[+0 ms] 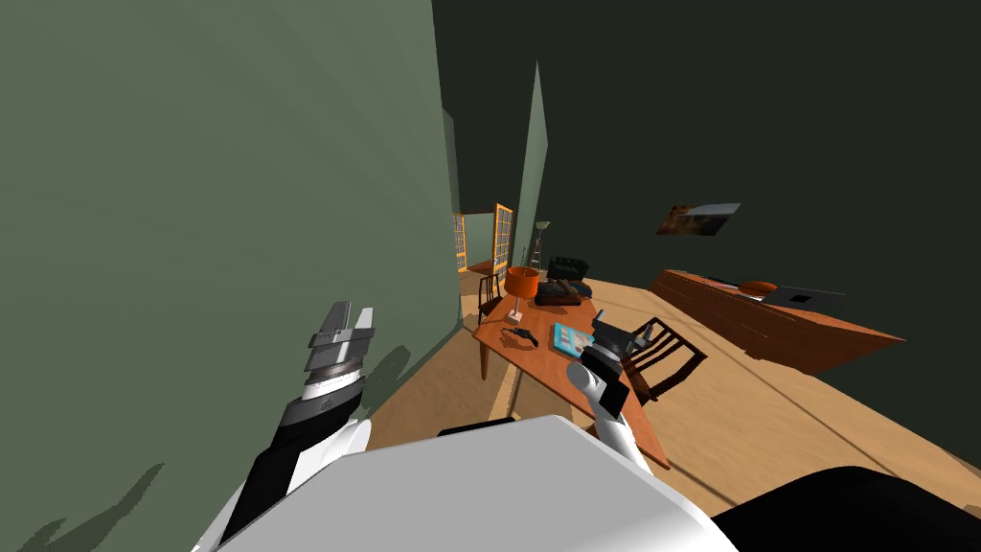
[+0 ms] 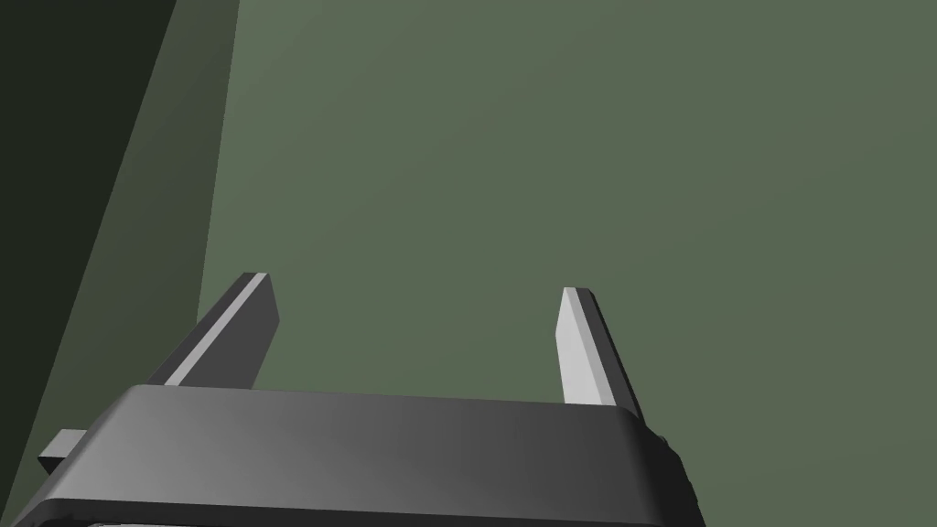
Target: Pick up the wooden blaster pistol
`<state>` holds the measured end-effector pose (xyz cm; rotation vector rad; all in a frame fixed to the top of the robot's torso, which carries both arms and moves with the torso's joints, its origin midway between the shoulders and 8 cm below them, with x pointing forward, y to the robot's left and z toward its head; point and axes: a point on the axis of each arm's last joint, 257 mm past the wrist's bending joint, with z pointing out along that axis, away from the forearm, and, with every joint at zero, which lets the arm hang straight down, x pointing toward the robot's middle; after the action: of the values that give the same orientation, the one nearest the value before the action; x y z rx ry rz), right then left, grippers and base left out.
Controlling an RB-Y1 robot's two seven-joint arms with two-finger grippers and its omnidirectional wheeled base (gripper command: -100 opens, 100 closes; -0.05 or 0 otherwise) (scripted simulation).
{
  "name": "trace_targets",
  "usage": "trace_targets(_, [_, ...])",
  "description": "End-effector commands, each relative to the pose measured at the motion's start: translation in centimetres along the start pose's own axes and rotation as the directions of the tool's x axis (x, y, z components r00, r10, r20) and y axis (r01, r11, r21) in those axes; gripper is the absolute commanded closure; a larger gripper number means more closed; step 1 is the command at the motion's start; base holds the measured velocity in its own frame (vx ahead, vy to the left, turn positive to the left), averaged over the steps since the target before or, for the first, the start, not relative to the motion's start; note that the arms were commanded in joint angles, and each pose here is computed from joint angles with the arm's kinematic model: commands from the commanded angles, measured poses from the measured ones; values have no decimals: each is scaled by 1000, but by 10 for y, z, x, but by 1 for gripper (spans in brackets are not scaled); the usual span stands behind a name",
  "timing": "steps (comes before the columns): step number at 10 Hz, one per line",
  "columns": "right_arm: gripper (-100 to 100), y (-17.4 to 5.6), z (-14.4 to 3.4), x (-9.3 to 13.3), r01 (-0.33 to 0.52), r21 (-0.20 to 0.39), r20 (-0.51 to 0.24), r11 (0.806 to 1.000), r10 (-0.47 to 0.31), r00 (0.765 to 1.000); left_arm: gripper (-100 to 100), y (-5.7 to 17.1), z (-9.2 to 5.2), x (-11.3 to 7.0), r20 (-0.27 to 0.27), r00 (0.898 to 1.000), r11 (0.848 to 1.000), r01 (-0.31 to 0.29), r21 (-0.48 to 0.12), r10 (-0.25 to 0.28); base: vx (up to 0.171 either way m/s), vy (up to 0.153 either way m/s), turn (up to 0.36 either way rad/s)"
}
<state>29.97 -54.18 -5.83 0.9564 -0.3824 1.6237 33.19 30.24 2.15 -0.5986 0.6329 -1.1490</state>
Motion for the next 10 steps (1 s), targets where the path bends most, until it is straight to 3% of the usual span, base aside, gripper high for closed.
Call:
trace_targets(1, [-100,4,3,-17,-26,-27,41,999,27,999,0,0,0,0,0,1000,1000,0,0,0,12,-11,119])
trace_targets(2, [-100,5,2,-22,-40,-33,60,999,42,997,0,0,0,0,0,1000,1000,0,0,0,7,-5,-14])
trace_targets(3, [-100,12,9,-35,-61,-79,80,995,67,994,0,0,0,0,0,1000,1000,0,0,0,12,-4,135])
trace_targets(5, [-100,14,6,-51,-83,-92,130,992,94,987,0,0,0,0,0,1000,1000,0,0,0,10,-8,91])
trace_targets(6, [-100,20,12,-64,-101,-142,147,985,122,982,0,0,0,0,0,1000,1000,0,0,0,12,-4,194])
trace_targets(8, [-100,22,8,-80,-120,-159,197,980,151,969,0,0,0,0,0,1000,1000,0,0,0,11,-9,54])
trace_targets(9, [-100,29,13,-93,-133,-211,212,968,178,961,0,0,0,0,0,1000,1000,0,0,0,10,-4,170])
trace_targets(10, [-100,29,10,-102,-137,-219,237,966,189,953,0,0,0,0,0,1000,1000,0,0,0,11,-10,150])
